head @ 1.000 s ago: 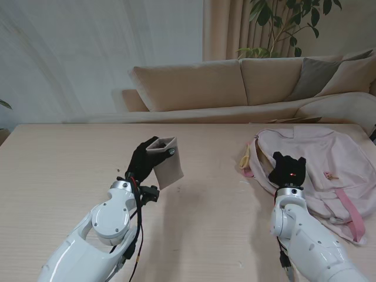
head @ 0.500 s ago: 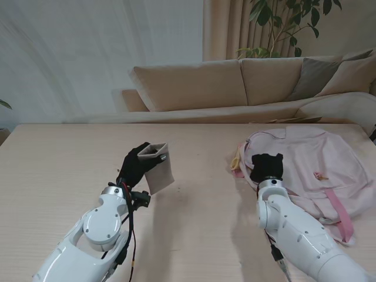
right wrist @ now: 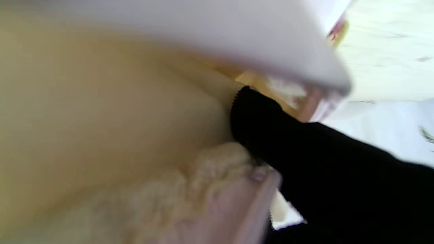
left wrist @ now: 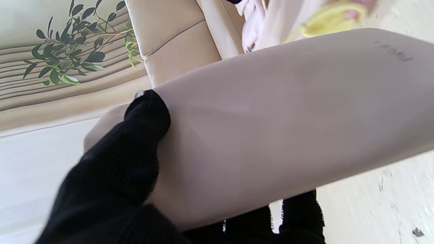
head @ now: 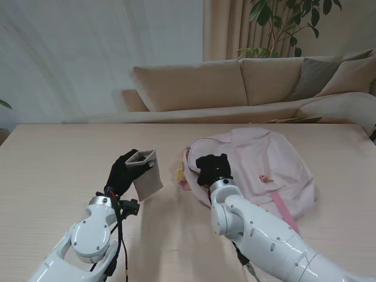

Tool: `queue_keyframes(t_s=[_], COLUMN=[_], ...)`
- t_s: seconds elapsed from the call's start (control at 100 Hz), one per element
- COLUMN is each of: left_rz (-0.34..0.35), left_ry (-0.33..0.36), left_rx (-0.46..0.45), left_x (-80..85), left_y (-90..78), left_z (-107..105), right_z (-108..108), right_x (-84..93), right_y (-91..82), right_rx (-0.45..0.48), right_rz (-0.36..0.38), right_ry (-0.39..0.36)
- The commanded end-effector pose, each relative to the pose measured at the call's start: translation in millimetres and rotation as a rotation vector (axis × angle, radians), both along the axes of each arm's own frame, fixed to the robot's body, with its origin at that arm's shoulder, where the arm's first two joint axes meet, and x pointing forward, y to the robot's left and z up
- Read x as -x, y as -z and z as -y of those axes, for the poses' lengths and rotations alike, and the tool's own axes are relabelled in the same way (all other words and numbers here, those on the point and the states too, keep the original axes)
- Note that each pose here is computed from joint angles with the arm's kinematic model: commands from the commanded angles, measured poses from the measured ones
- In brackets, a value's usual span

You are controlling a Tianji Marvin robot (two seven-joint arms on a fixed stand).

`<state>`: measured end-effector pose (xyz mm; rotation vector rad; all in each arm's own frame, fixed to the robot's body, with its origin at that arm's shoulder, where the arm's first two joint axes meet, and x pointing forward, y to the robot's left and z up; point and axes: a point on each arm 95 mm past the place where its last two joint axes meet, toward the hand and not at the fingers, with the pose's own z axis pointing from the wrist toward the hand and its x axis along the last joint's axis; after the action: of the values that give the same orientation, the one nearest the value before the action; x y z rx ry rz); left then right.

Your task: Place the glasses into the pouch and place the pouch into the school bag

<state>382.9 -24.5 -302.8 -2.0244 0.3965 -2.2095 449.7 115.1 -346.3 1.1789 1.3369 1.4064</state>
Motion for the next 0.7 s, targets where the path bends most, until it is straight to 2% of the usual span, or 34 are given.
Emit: queue_keyframes(t_s=[0.0,0.15,0.29,0.39,0.56,0.69], left_rz=[0.013,0.029,0.042,0.056,0.095,0.132], left_ry=[0.005,-0.011,-0.018,-0.025,-0.02,-0.012], left_rx=[0.008,0.015,0.018,0.035,0.057,0.082], left_x=[3.9,7.3,9.1,9.2,4.4,-2.6], left_y=[-2.9,-6.0,-9.5,-15.1,-27.0,-34.4], left_z=[0,-3,-5,-5,1,13], right_z=[-35,-60,-69,-67,-54,-43], right_x=[14.1,28.2,34.3,34.0,26.2,15.1], right_y=[-5.0,-9.2,-10.4,-17.2,-43.5,-57.0], right_rx=[-0.057,-0.093,-0.128,-0.172,-0.309,-0.348], right_rz=[-0.018,-0.041,-0.056,-0.048,-0.061,-0.068], right_ry=[-0.069,-0.127,-0.143,-0.127,-0.043,-0.008])
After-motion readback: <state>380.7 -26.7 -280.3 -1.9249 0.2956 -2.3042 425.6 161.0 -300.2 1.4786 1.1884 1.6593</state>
